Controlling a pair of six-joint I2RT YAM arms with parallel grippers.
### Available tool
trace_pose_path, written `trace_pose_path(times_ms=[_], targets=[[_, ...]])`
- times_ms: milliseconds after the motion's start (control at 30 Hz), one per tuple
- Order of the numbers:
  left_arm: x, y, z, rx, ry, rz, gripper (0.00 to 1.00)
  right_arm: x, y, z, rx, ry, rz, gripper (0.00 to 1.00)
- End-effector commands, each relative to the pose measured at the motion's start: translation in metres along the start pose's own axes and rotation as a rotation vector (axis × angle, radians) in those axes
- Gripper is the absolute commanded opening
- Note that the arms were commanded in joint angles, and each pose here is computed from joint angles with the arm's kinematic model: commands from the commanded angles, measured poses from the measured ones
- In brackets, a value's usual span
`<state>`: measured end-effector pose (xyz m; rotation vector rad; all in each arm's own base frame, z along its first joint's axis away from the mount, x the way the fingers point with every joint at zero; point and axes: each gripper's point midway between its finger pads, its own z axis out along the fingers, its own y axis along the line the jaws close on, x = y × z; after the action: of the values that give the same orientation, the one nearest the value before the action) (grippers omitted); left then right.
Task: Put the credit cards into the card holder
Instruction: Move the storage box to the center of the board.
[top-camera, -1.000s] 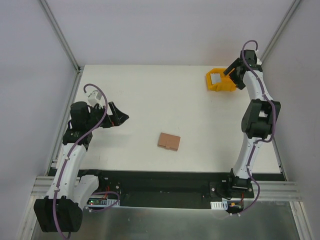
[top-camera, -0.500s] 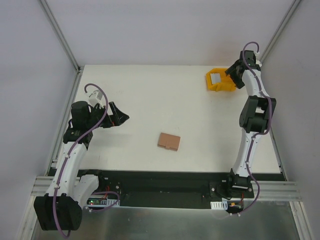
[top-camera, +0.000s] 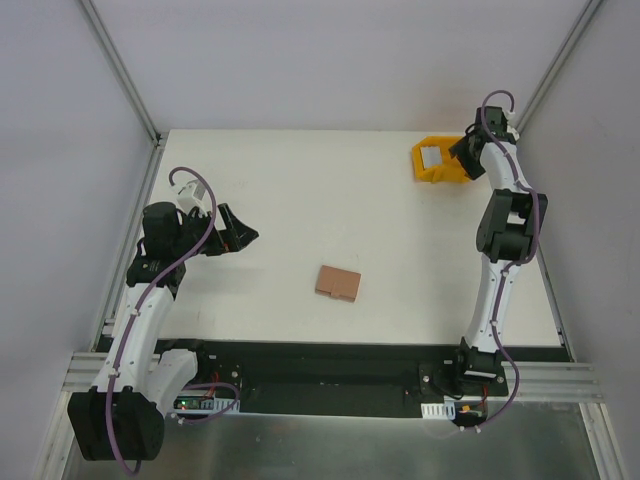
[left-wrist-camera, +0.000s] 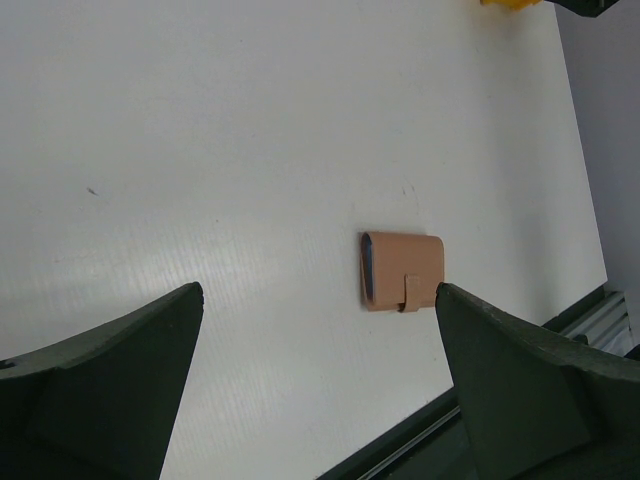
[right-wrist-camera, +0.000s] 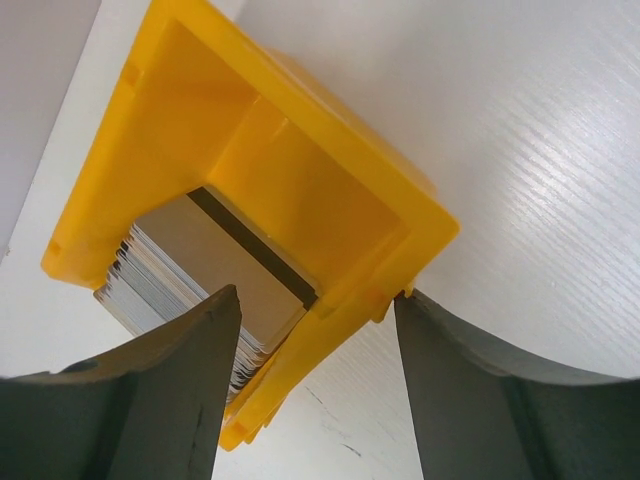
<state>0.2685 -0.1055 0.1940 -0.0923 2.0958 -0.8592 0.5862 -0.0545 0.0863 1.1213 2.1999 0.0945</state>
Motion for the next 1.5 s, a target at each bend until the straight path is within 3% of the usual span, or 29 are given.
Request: trace_pose_path(times_ms=[0,533,1133,1467], targets=[[-0.004,-0.003,0.0,0.021,-0.008,0.008,0.99,-0.007,0.014,-0.012,-0.058,-0.018,0.035,0.64],[-0.003,-0.003,0.001,0.027,0.0,-0.003,0.99,0.031,0.008,-0.033,-0.099,0.031,0.022,0.57],[0.003,-0.002,0.004,0.031,0.025,-0.043,0.99,0.148,0.019,-0.122,-0.169,0.155,0.011,0.57],[0.01,-0.001,0.006,0.042,0.045,-0.069,0.99,0.201,0.009,-0.135,-0.177,0.212,-0.005,0.55]])
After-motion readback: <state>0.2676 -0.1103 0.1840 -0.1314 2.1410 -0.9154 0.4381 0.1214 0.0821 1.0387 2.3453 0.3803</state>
